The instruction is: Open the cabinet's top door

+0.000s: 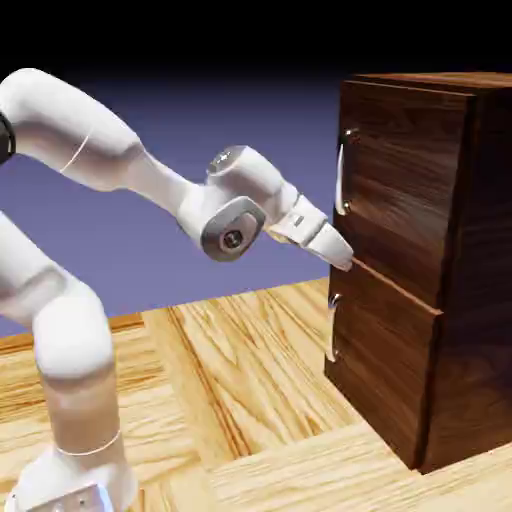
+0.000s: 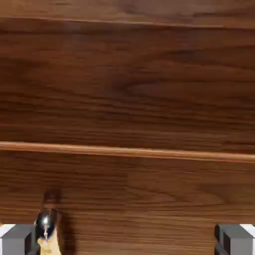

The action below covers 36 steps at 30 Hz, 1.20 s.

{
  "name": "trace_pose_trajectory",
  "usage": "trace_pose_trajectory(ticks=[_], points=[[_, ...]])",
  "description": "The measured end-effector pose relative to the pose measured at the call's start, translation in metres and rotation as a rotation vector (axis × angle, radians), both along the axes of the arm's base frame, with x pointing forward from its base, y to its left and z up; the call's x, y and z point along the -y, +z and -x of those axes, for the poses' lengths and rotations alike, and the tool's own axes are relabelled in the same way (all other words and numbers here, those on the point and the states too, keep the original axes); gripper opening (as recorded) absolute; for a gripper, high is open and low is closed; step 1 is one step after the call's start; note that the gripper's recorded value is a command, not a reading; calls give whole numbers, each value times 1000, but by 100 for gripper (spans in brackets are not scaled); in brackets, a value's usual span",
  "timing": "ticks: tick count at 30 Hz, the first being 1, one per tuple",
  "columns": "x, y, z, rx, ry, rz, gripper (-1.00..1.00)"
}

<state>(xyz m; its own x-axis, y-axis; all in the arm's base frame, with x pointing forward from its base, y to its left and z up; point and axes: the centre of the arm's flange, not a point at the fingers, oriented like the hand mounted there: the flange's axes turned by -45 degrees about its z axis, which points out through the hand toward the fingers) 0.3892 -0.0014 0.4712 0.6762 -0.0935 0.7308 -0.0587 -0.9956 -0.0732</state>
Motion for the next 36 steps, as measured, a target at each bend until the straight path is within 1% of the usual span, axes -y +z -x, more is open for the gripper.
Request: trace_pose_trajectory(ticks=[18,36], points=[[21,65,17,184,-570,-753,0],[-2,87,37,301,-934,-1582,0]])
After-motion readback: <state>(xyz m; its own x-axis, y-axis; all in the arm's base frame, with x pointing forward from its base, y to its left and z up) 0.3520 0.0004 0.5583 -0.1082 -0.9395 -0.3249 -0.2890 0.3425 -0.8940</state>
